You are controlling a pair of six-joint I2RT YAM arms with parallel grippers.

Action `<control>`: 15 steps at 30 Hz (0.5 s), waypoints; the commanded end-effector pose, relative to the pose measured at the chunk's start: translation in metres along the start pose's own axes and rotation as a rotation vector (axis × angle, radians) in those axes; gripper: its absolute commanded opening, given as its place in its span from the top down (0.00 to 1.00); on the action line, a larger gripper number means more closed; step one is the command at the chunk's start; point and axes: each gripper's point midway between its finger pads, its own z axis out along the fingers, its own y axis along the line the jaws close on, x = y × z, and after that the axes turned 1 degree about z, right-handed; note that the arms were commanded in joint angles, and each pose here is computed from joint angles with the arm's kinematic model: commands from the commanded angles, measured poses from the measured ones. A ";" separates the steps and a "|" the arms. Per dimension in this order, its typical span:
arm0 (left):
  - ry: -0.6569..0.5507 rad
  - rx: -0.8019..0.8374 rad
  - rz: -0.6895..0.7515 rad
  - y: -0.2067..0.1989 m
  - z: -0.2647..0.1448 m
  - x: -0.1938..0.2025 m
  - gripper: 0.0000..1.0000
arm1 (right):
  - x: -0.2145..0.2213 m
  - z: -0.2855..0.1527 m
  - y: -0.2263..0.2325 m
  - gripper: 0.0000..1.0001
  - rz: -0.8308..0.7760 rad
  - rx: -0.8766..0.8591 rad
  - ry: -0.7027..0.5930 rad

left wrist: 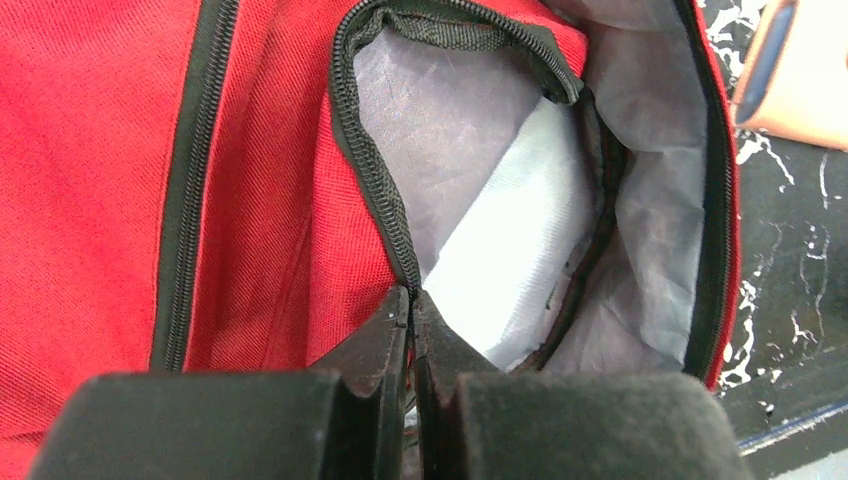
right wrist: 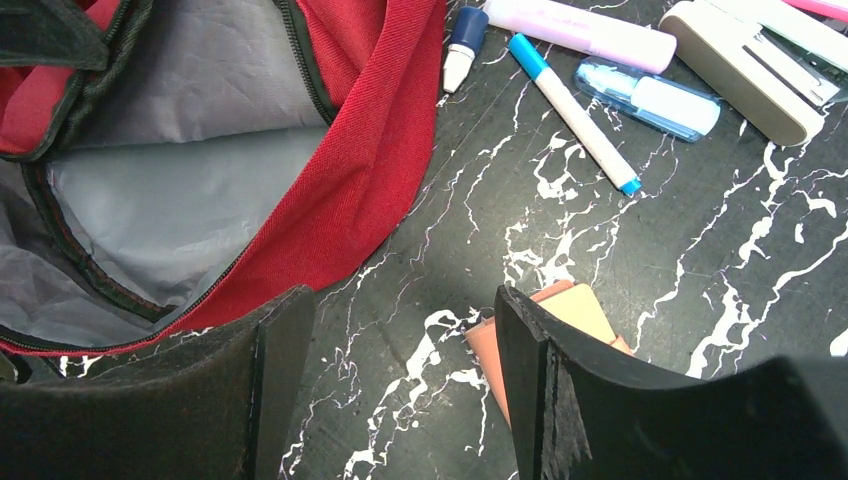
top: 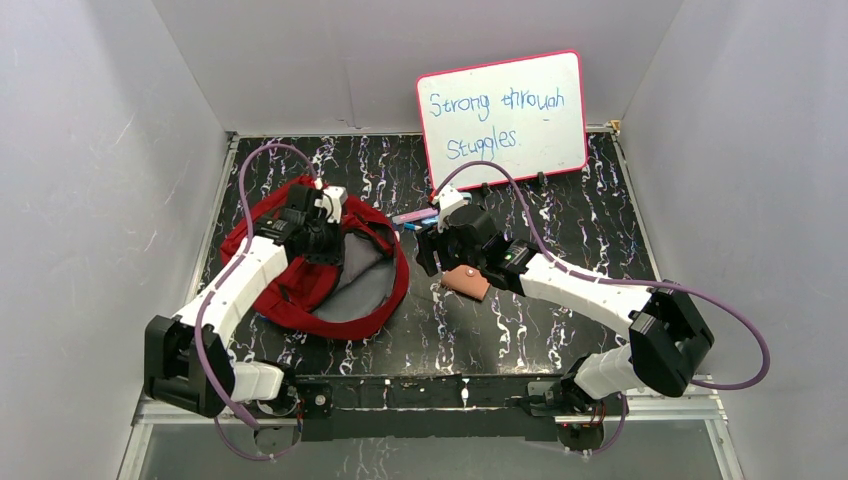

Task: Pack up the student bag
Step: Adjust the student bag at the center of the board.

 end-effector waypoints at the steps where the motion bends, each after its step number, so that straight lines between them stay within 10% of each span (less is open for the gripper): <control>1: -0.015 0.071 0.006 -0.015 -0.027 0.001 1.00 | -0.021 -0.004 0.007 0.25 0.010 -0.025 -0.067; 15: 0.026 0.305 -0.010 -0.068 -0.068 0.025 1.00 | -0.018 -0.001 0.008 0.25 0.012 -0.030 -0.058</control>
